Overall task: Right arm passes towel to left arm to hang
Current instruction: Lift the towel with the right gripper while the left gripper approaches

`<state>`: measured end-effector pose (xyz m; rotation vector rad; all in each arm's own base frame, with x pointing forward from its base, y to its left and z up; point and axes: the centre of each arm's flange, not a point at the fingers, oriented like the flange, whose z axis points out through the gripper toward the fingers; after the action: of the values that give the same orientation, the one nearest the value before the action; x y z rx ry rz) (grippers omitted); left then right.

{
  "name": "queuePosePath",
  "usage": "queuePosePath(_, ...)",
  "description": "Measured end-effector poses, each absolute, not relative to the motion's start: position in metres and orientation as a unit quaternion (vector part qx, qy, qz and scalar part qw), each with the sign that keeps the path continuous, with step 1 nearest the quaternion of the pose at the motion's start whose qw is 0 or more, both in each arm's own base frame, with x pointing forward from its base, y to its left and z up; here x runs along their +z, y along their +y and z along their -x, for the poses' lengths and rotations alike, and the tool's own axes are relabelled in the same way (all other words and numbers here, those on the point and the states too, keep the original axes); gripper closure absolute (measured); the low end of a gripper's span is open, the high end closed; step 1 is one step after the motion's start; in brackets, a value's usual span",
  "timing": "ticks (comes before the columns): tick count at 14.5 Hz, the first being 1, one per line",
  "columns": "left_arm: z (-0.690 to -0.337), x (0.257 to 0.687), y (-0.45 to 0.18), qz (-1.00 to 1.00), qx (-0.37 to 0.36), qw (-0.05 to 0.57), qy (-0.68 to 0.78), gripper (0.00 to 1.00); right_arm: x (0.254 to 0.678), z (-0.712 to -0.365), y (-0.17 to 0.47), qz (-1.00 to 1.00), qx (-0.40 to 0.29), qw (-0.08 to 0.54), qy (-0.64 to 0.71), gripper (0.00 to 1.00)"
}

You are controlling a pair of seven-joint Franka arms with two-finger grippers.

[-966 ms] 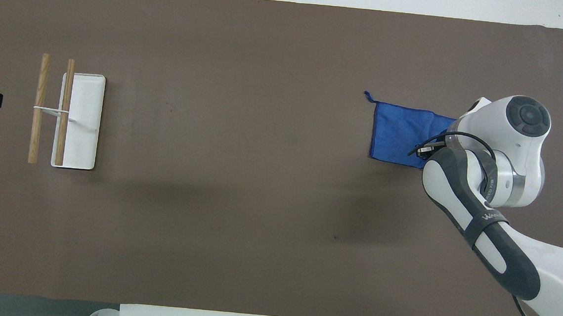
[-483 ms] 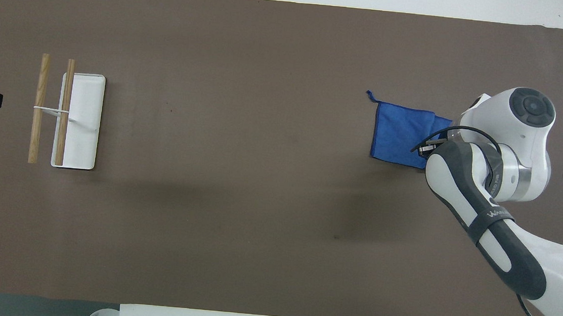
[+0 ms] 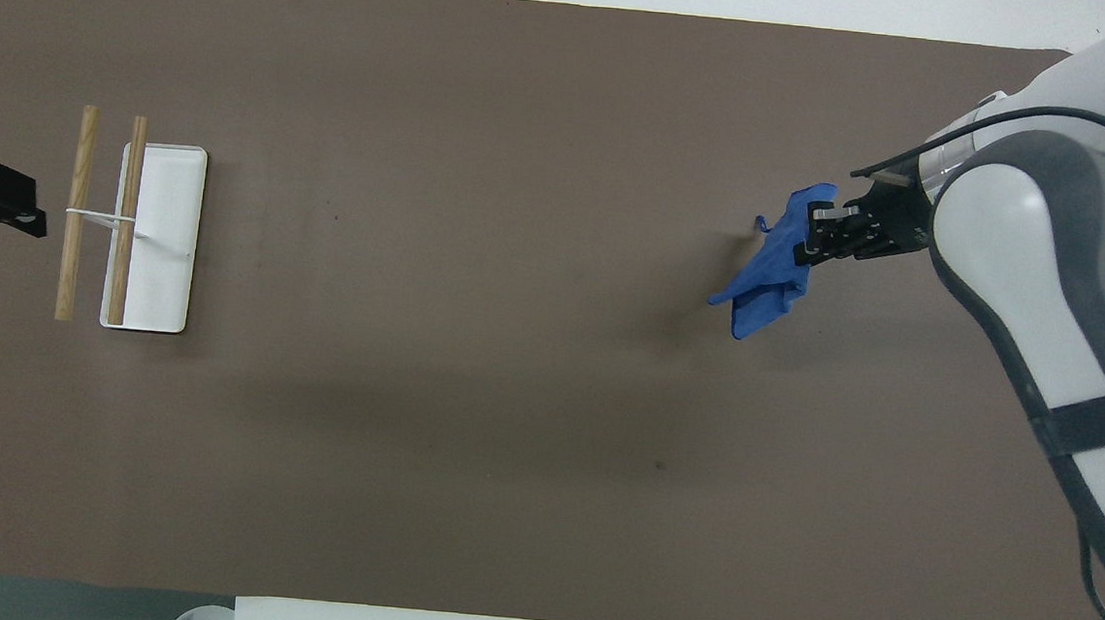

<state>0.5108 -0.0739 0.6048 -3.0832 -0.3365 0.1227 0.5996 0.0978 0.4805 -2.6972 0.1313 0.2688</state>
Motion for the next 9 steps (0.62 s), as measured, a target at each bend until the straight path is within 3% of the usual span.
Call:
queuePosePath(3,-0.496,0.585,-0.148,0.981,0.003,0.013,-0.195,0.0,0.496,-0.596,0.149,0.925,0.151,0.306,0.164,0.94)
queuePosePath(9,-0.486,0.556,-0.251,0.935,-0.03,-0.04,-0.35,0.0,0.506,-0.575,0.259,0.843,0.245,0.369,0.306,0.94)
